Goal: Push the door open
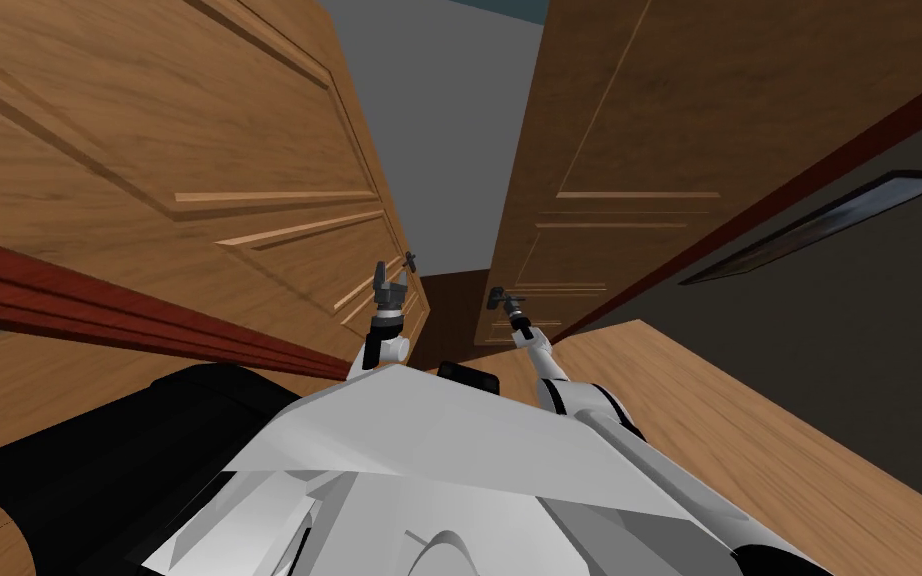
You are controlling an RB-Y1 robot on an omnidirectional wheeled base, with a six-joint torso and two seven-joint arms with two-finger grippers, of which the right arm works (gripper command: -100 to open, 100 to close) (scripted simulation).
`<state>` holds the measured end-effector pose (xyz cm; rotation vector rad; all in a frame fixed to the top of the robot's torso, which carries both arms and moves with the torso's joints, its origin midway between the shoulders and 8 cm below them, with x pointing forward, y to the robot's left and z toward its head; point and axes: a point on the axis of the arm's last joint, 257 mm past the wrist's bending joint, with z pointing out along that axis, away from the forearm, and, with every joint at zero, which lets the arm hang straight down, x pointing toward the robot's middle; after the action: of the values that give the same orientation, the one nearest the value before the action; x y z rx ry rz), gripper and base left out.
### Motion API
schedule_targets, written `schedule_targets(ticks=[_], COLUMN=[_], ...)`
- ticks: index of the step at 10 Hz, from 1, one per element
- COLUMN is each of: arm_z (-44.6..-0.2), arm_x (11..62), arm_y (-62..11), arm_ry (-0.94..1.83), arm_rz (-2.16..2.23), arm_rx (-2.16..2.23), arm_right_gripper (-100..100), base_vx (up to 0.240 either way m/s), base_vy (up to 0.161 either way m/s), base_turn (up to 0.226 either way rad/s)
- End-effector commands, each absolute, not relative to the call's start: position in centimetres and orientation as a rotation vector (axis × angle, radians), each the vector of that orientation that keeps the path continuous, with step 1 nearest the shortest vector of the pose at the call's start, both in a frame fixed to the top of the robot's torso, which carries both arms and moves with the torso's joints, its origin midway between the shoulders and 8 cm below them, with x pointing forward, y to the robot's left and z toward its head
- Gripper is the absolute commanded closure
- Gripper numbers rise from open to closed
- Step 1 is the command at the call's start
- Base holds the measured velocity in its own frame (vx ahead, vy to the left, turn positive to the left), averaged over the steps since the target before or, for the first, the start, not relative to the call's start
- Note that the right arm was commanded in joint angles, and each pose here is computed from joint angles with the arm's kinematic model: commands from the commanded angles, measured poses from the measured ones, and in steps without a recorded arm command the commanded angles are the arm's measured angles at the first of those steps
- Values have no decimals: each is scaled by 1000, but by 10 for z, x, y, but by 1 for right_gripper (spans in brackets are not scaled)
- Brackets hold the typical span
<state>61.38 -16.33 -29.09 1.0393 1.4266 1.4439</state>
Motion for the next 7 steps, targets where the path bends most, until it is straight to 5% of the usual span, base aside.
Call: schedule_targets(ticks=[1,7], arm_z=[-287,-288], arm_x=[614,619], arm_y=[-171,-210], arm_ry=[1417,1352], arm_rz=[1434,1366], arm_rx=[1039,1093], arm_right_gripper=[100,100], base_vx=[0,120], base_vy=[0,121], base_turn=[0,-58])
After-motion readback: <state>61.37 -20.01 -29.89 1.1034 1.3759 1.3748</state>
